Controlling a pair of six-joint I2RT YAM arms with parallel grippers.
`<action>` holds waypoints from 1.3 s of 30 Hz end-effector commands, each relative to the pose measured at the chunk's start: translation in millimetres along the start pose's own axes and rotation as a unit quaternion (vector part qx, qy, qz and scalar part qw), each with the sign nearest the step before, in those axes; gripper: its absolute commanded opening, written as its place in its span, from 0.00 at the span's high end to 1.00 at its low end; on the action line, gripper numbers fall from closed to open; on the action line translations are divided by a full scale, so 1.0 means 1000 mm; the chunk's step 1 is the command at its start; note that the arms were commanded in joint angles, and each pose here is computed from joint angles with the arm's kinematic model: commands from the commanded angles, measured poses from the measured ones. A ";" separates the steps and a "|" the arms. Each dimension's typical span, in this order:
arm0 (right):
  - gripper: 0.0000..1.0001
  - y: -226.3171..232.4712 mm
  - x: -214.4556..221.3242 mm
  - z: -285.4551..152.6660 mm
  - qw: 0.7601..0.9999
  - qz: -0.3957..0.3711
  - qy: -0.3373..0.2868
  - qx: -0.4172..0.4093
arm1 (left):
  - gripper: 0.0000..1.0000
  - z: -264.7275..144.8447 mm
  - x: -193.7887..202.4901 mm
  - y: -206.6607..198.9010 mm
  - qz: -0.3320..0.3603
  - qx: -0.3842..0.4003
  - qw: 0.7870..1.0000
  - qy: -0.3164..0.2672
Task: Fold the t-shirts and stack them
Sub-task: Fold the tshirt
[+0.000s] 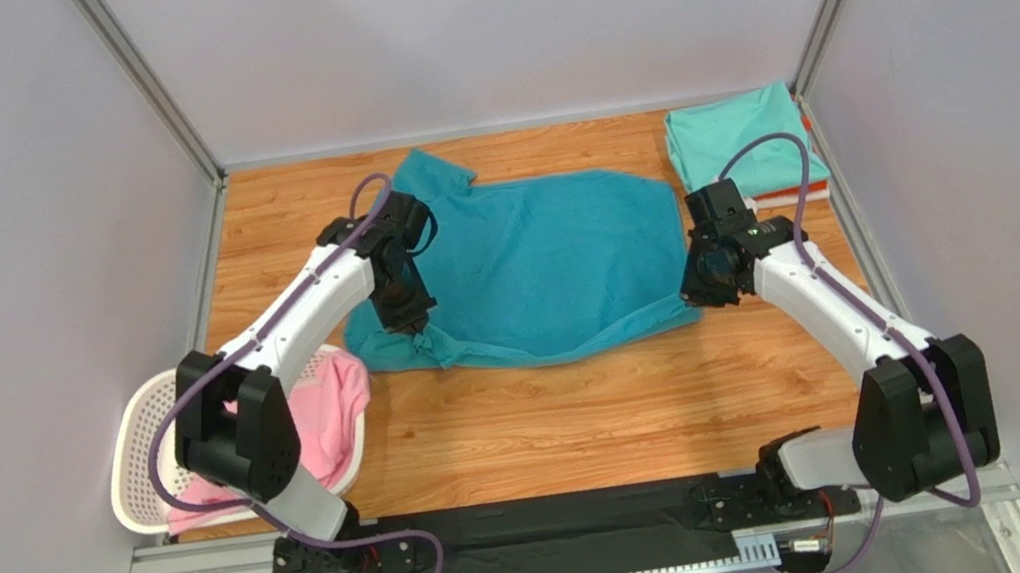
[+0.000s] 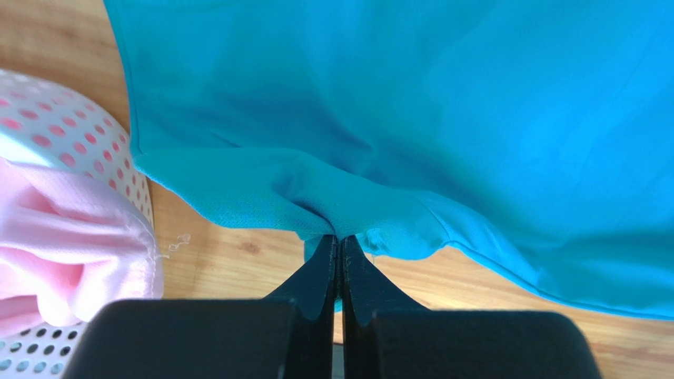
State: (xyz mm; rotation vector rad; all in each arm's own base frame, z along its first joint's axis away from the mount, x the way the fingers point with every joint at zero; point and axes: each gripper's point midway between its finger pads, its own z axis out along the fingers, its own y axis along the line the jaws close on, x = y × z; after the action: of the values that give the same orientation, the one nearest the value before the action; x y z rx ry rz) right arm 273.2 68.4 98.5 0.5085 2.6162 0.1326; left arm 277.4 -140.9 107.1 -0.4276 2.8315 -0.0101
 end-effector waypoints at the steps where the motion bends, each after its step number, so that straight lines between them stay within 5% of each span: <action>1: 1.00 0.002 -0.022 -0.002 1.000 -0.007 -0.023 0.016 | 1.00 -0.005 -0.023 -0.001 0.008 -0.007 1.000 -0.018; 39: 0.97 0.024 -0.096 0.046 0.999 0.009 -0.030 0.029 | 0.99 0.042 -0.126 -0.031 0.006 -0.009 0.999 -0.037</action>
State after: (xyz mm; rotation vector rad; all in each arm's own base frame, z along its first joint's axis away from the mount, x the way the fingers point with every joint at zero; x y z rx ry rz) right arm 359.3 53.6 90.4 0.5657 2.6184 0.0185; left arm 397.1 -132.1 98.7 -0.4291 2.7875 0.0492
